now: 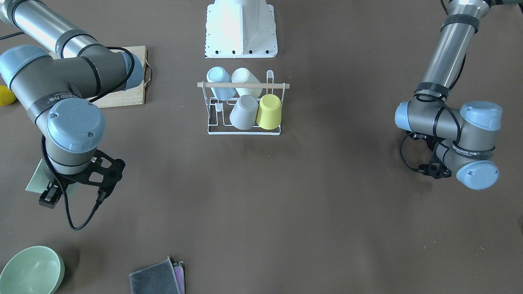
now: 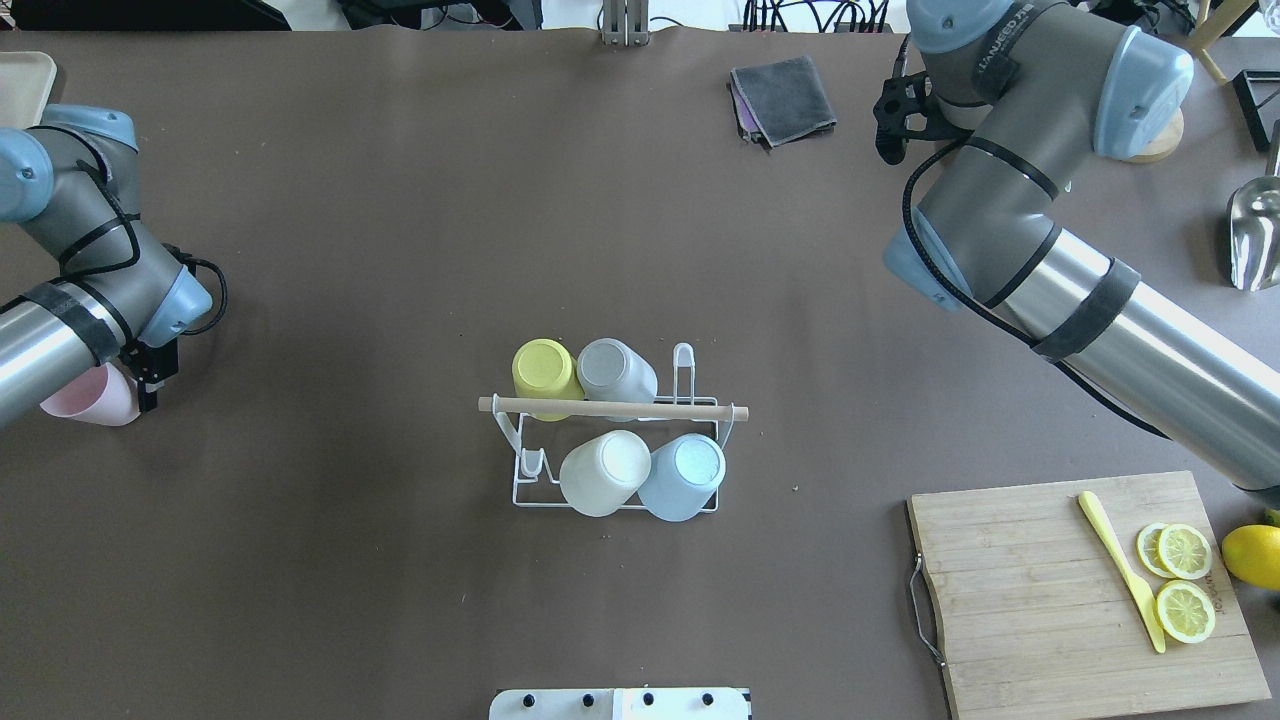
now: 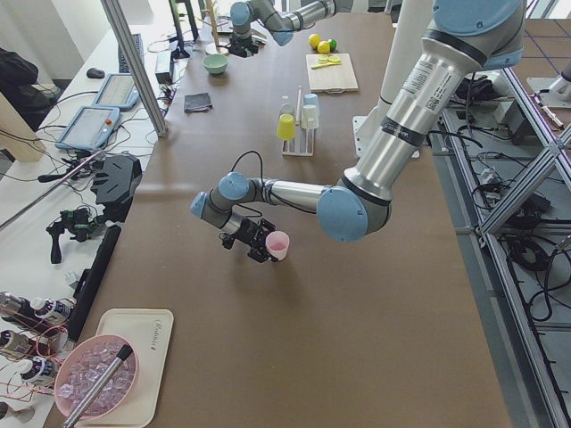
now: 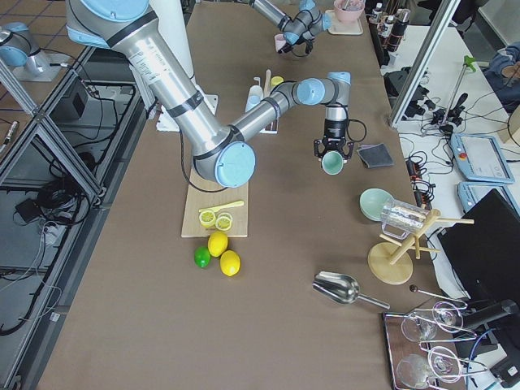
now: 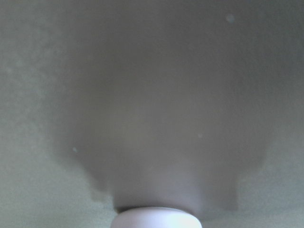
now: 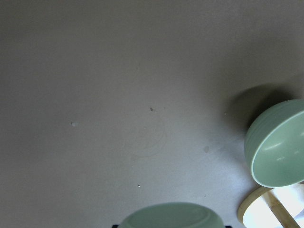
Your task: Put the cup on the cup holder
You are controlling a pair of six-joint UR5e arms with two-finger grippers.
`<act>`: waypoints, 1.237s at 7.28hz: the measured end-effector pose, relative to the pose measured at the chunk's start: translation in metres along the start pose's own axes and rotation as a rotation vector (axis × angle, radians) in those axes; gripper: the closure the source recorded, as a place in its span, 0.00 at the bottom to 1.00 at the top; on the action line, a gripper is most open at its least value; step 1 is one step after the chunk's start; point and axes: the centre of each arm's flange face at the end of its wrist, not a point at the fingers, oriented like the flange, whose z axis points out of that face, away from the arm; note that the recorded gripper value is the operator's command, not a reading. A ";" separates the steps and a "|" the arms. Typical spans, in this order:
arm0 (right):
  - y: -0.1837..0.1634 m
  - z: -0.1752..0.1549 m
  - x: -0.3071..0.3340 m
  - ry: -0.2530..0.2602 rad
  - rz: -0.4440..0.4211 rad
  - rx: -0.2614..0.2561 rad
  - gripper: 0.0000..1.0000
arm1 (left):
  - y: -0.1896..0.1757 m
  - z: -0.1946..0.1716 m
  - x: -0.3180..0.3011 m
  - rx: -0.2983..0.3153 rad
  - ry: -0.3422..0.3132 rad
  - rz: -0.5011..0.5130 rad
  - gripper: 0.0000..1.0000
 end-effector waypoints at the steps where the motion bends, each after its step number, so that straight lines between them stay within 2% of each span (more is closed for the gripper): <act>1: 0.021 -0.005 0.003 0.011 0.018 0.020 1.00 | 0.003 -0.002 0.002 -0.005 0.001 -0.007 0.99; 2: 0.048 -0.006 -0.009 -0.016 0.043 0.021 1.00 | 0.011 -0.008 0.006 -0.010 -0.004 -0.014 1.00; 4: 0.090 0.001 -0.028 -0.123 0.137 -0.017 1.00 | 0.029 -0.030 0.011 -0.002 -0.018 -0.024 1.00; 5: 0.093 0.004 -0.033 -0.147 0.152 0.008 1.00 | 0.039 -0.046 0.015 0.023 -0.020 -0.018 1.00; 6: 0.092 0.002 -0.035 -0.155 0.172 0.057 1.00 | 0.055 -0.068 0.025 0.063 -0.028 0.002 1.00; 8: 0.085 -0.009 -0.040 -0.176 0.235 0.133 1.00 | 0.100 -0.115 0.038 0.173 -0.057 0.051 1.00; 9: 0.083 -0.013 -0.047 -0.186 0.222 0.173 1.00 | 0.119 -0.127 0.035 0.216 -0.064 0.064 1.00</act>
